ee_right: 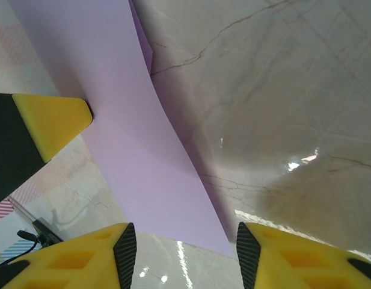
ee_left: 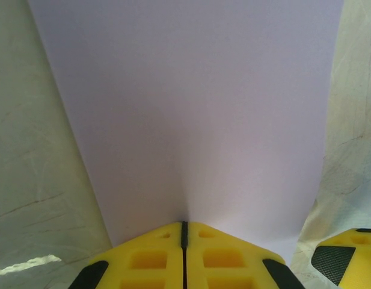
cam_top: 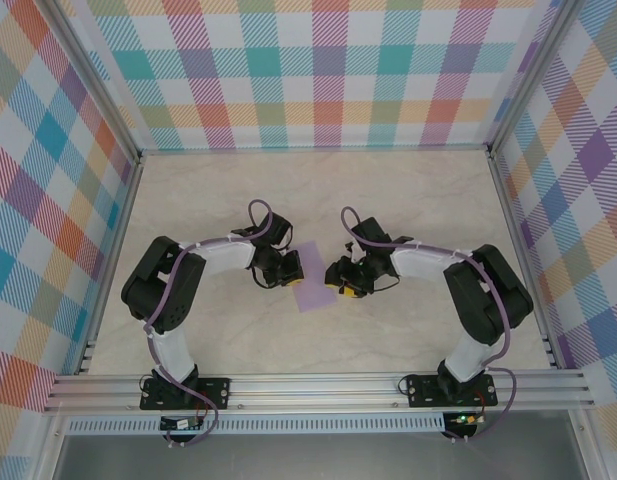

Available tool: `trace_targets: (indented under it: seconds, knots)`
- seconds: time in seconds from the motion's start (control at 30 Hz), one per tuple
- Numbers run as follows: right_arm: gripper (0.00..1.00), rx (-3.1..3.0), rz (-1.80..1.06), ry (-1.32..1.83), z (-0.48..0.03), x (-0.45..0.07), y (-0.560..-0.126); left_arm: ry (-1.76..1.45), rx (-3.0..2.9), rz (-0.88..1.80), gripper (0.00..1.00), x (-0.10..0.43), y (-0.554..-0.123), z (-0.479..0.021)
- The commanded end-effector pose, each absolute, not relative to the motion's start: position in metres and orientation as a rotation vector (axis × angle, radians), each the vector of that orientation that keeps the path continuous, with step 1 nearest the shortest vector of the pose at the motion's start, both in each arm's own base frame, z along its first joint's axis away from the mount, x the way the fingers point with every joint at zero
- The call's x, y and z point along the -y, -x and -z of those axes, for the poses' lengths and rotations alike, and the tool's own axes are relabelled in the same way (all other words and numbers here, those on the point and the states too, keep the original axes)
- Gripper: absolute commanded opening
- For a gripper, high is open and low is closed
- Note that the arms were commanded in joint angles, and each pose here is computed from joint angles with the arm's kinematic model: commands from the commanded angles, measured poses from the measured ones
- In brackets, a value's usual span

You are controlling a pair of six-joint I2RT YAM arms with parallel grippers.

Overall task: Fold a paper plane with a square sheet of paper (pick it up from the middle)
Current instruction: Third fold the triangle at the center of the table.

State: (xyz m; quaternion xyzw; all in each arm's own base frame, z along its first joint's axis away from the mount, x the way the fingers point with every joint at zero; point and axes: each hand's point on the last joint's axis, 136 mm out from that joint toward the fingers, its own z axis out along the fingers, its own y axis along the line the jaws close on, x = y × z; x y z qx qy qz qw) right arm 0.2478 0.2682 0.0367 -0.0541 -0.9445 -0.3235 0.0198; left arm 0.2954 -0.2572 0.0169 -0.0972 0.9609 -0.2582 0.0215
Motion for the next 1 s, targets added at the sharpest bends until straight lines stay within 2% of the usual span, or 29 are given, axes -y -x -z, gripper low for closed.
trace_targets:
  seconds: [0.0, 0.33, 0.77, 0.97]
  knots:
    - [0.49, 2.911, 0.982, 0.098, -0.036, -0.274, -0.243, 0.351, -3.119, 0.528, 0.06, 0.228, -0.267, 0.024]
    - [0.5, 2.912, 0.919, 0.04, -0.026, -0.276, -0.236, 0.363, -3.12, 0.526, 0.05, 0.228, -0.267, 0.025]
    - [0.44, 2.836, 1.098, 0.013, -0.043, -0.294, -0.226, 0.365, -3.12, 0.528, 0.05, 0.228, -0.267, 0.024]
    - [0.5, 2.864, 1.21, 0.029, -0.053, -0.298, -0.233, 0.363, -3.118, 0.527, 0.05, 0.228, -0.267, 0.025]
